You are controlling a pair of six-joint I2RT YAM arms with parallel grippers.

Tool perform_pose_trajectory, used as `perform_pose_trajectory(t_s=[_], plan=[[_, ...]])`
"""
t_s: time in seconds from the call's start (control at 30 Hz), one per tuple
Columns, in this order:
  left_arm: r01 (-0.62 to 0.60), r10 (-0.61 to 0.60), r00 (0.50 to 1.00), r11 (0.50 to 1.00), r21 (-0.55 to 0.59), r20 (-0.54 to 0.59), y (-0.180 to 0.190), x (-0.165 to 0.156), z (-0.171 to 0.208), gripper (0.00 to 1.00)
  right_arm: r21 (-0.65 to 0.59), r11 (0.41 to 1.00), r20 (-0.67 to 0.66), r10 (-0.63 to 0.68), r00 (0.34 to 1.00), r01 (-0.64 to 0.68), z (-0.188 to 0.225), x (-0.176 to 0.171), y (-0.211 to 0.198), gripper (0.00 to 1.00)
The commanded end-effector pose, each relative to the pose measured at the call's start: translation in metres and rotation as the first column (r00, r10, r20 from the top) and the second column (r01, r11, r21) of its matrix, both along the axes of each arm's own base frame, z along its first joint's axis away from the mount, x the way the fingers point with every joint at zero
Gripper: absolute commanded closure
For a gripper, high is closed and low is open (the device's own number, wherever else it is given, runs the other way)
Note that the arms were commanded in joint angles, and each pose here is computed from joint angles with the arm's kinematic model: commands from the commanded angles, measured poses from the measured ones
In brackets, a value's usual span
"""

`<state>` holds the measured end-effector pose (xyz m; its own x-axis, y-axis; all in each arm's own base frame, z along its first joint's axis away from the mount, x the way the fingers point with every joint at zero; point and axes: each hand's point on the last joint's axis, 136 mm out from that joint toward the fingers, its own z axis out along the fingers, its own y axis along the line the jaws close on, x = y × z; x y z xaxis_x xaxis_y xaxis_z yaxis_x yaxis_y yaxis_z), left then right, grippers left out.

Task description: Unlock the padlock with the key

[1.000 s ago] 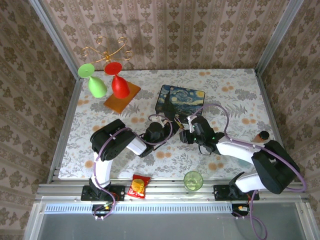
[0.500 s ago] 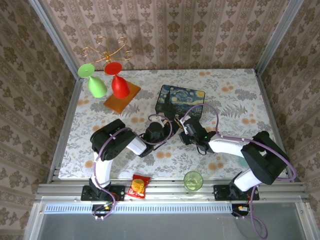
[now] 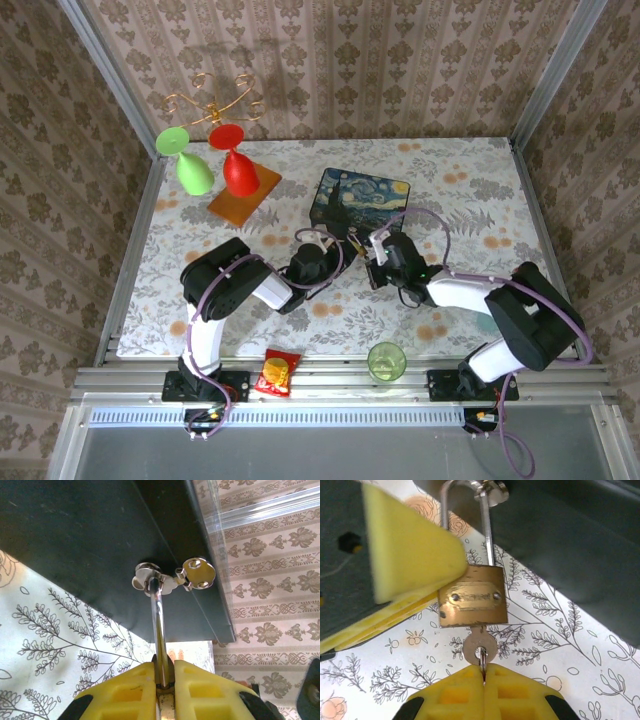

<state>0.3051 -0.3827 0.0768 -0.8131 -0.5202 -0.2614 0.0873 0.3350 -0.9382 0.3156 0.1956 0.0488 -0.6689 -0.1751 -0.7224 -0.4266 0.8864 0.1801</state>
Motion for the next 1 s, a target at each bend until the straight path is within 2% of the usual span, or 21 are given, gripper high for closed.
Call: perform_pose_trajectory(t_s=[0.0, 0.1, 0.17, 0.3, 0.33, 0.37, 0.43, 0.6, 0.67, 0.73, 0.83, 0.97], plan=[[0.023, -0.022, 0.999, 1.0, -0.015, 0.032, -0.003, -0.003, 0.009, 0.86, 0.299, 0.953, -0.012, 0.05, 0.999, -0.044, 0.027, -0.001, 0.017, 0.98], [0.019, -0.019, 1.0, 0.999, 0.026, 0.008, 0.001, -0.006, -0.004, 0.86, 0.434, 0.9, -0.047, 0.066, 0.997, -0.039, 0.033, -0.004, 0.017, 0.99], [0.013, -0.013, 1.0, 0.999, 0.038, 0.002, 0.004, -0.007, -0.009, 0.86, 0.463, 0.886, -0.06, 0.072, 0.996, -0.036, 0.032, -0.005, 0.017, 0.99], [0.015, -0.016, 1.0, 1.0, 0.013, 0.015, 0.003, -0.006, -0.004, 0.87, 0.39, 0.921, -0.08, 0.041, 0.996, -0.006, 0.02, -0.005, 0.008, 0.98], [0.016, -0.016, 1.0, 1.0, 0.005, 0.02, 0.002, -0.004, -0.001, 0.87, 0.355, 0.934, -0.078, 0.008, 0.997, 0.02, 0.017, -0.002, 0.003, 0.93], [0.016, -0.016, 1.0, 1.0, -0.003, 0.022, 0.002, -0.003, 0.0, 0.87, 0.309, 0.95, -0.08, -0.021, 0.997, 0.045, 0.014, -0.001, -0.002, 0.82], [0.017, -0.016, 0.999, 1.0, -0.012, 0.029, 0.001, 0.0, 0.005, 0.87, 0.193, 0.979, -0.072, -0.056, 0.996, 0.069, 0.011, 0.0, -0.01, 0.81], [0.037, -0.034, 0.998, 0.998, -0.049, 0.057, -0.01, 0.004, 0.017, 0.85, 0.191, 0.981, -0.074, -0.019, 0.997, 0.033, 0.013, -0.001, -0.001, 0.86], [0.041, -0.038, 0.998, 0.998, -0.05, 0.053, -0.013, 0.005, 0.017, 0.85, 0.16, 0.985, -0.059, -0.059, 0.997, 0.068, 0.011, 0.002, -0.008, 0.8], [0.039, -0.036, 0.998, 0.998, -0.051, 0.051, -0.013, 0.005, 0.017, 0.85, 0.073, 0.994, 0.026, -0.086, 0.996, 0.084, 0.017, 0.003, -0.014, 0.76], [0.036, -0.034, 0.998, 0.999, -0.04, 0.048, -0.011, 0.004, 0.018, 0.85, 0.013, 0.999, 0.049, -0.053, 0.997, 0.052, 0.022, 0.004, -0.008, 0.58], [0.032, -0.029, 0.998, 0.999, -0.04, 0.054, -0.01, 0.005, 0.021, 0.85, -0.099, 0.995, 0.039, -0.012, 0.999, 0.016, 0.02, 0.008, -0.009, 0.57]])
